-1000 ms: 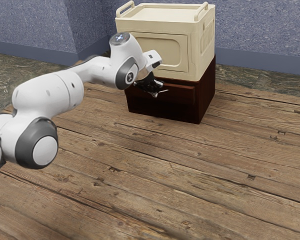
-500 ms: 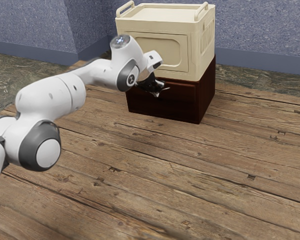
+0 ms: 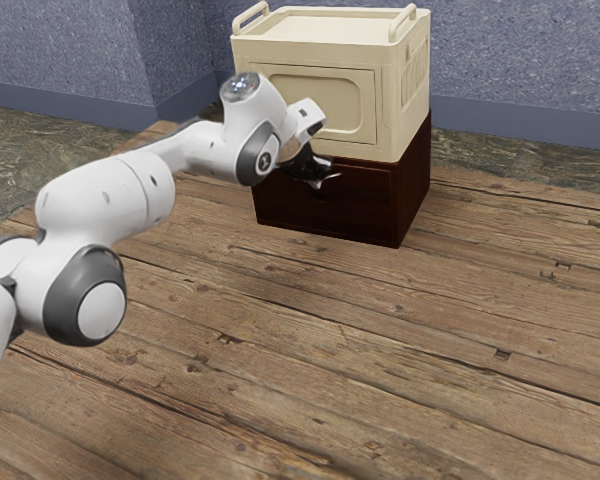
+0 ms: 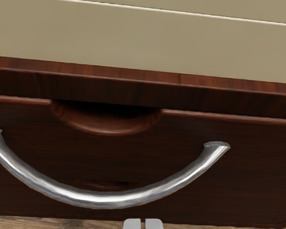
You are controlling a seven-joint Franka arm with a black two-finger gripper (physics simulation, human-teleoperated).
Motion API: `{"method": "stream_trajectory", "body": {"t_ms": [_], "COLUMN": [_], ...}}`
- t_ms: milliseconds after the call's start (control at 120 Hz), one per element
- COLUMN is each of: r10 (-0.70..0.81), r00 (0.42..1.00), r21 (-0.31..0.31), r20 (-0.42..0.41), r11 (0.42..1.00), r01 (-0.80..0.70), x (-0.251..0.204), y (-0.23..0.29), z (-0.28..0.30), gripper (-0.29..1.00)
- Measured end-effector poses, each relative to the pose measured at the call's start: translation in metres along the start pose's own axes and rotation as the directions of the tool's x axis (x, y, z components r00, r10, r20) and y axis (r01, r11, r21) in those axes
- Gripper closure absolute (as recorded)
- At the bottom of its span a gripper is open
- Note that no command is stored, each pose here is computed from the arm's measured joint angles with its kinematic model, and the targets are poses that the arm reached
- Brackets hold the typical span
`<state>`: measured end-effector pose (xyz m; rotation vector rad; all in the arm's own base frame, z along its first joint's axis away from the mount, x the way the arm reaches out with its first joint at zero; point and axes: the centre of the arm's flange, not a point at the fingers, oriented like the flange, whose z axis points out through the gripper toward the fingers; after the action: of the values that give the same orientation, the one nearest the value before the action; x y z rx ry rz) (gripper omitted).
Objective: Push the drawer handle with one arm to close the drawer
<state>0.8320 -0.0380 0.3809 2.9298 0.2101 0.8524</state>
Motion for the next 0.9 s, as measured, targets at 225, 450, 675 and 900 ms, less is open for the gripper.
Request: {"method": "stream_trajectory", "body": {"t_ms": [225, 450, 675, 900], "r10": [-0.013, -0.023, 0.11, 0.253], "r00": [1.0, 0.999, 0.98, 0.834], "r21": [-0.008, -0.013, -0.015, -0.043], "r20": [-0.022, -0.034, 0.168, 0.491], "r11": [1.0, 1.0, 0.994, 0.963], "r01": [0.013, 0.022, -0.109, -0.267], "x": [0.001, 0.001, -0.036, -0.07], "y": [0.002, 0.003, 0.049, -0.002], "z": [0.0, 0.0, -0.263, -0.336], "gripper": [0.78, 0.78, 0.79, 0.4]}}
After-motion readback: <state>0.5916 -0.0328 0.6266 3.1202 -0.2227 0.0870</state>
